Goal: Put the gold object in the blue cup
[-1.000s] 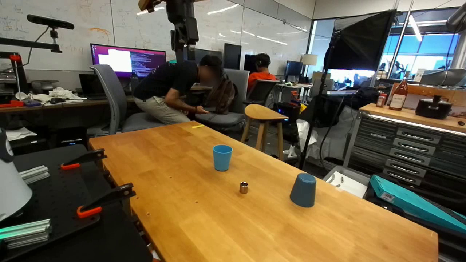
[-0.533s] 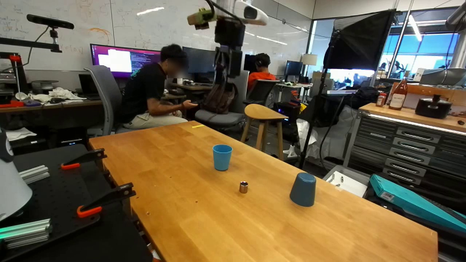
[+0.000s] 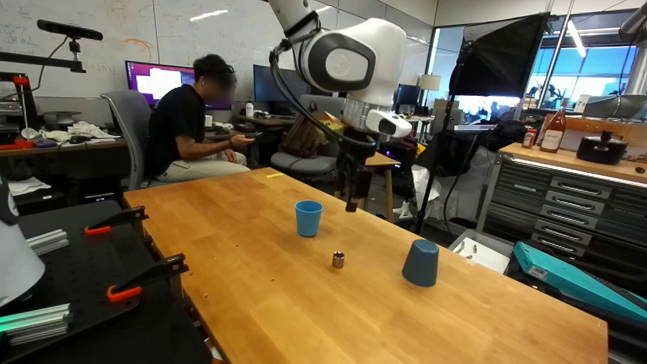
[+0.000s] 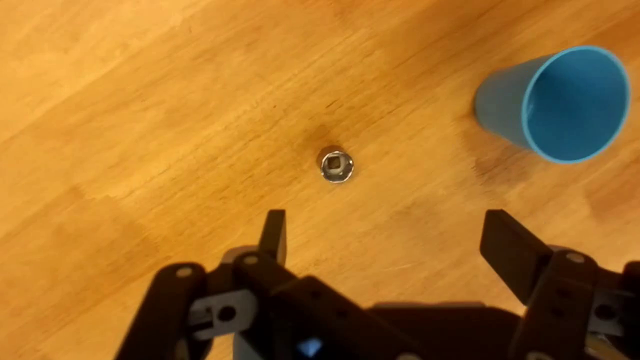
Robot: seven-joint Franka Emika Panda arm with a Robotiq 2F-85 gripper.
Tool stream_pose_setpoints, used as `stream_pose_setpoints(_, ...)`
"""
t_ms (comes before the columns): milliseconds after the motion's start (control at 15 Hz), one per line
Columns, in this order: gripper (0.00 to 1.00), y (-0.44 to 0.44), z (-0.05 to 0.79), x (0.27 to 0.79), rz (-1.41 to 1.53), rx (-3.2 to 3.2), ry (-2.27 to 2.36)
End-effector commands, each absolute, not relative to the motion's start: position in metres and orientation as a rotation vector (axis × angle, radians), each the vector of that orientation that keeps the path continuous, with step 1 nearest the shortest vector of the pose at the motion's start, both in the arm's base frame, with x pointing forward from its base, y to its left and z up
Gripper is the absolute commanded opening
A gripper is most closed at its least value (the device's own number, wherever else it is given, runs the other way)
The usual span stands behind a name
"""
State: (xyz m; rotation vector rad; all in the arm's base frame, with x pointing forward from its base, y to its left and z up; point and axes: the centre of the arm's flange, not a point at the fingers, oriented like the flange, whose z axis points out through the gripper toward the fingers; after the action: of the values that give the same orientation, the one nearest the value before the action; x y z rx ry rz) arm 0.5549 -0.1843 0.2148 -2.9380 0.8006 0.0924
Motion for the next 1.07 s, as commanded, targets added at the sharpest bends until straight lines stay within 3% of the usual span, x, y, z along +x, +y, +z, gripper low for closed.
stream_pose_setpoints(0, 1.00, -0.206, 0.141, 0.599, 0.100, -2.969, 0.836)
stream_pose_setpoints(667, 0.98, -0.194, 0.053, 0.595, 0.291, -2.955, 0.827)
stream_pose_setpoints(733, 0.74, -0.193, 0.050, 0.593, 0.302, -2.954, 0.826)
stream_pose_setpoints(800, 0.73, -0.194, 0.048, 0.591, 0.322, -2.939, 0.835)
stream_pose_setpoints(1000, 0.51, -0.199, 0.044, 0.586, 0.361, -2.907, 0.860)
